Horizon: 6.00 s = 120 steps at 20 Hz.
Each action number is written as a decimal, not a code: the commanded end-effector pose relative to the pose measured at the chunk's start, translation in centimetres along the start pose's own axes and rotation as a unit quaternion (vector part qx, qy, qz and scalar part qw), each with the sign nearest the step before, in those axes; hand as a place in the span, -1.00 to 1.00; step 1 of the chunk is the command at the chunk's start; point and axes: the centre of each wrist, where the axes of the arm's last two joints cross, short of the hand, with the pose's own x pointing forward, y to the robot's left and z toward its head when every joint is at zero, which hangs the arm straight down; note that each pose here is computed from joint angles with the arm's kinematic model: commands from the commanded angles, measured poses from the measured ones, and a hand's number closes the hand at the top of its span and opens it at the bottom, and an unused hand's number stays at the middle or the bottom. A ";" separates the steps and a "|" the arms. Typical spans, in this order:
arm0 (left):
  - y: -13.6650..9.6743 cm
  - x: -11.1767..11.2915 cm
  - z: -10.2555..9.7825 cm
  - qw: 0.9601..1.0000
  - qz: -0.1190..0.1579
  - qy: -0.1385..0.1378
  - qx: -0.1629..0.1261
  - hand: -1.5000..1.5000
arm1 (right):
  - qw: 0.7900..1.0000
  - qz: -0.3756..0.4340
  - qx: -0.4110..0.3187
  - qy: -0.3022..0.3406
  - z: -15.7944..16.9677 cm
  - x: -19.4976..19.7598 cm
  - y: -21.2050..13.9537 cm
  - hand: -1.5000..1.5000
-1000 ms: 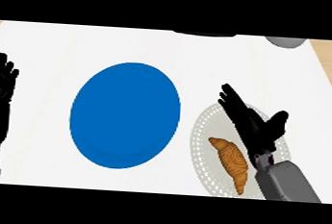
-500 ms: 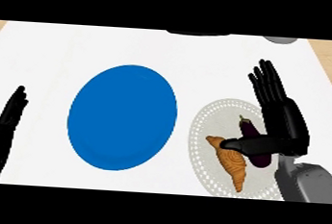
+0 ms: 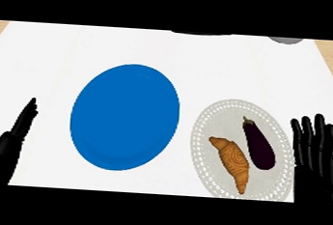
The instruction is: Pick the croissant from the placemat and place it in the plate
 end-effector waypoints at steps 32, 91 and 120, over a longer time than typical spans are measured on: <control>0.1 1.5 -1.0 1.000 0.004 -0.009 -0.016 0.00 | 0.775 0.423 0.340 0.322 -6.5 2.0 -1.0 -1.00; -2.1 1.9 -3.1 0.998 0.007 -0.039 -0.042 0.00 | 0.808 0.523 0.267 -0.043 -27.7 -4.6 -3.3 1.00; -0.4 0.8 -0.8 1.000 -0.001 -0.015 -0.022 0.00 | 0.822 0.310 0.472 -0.075 -22.9 0.2 21.9 1.00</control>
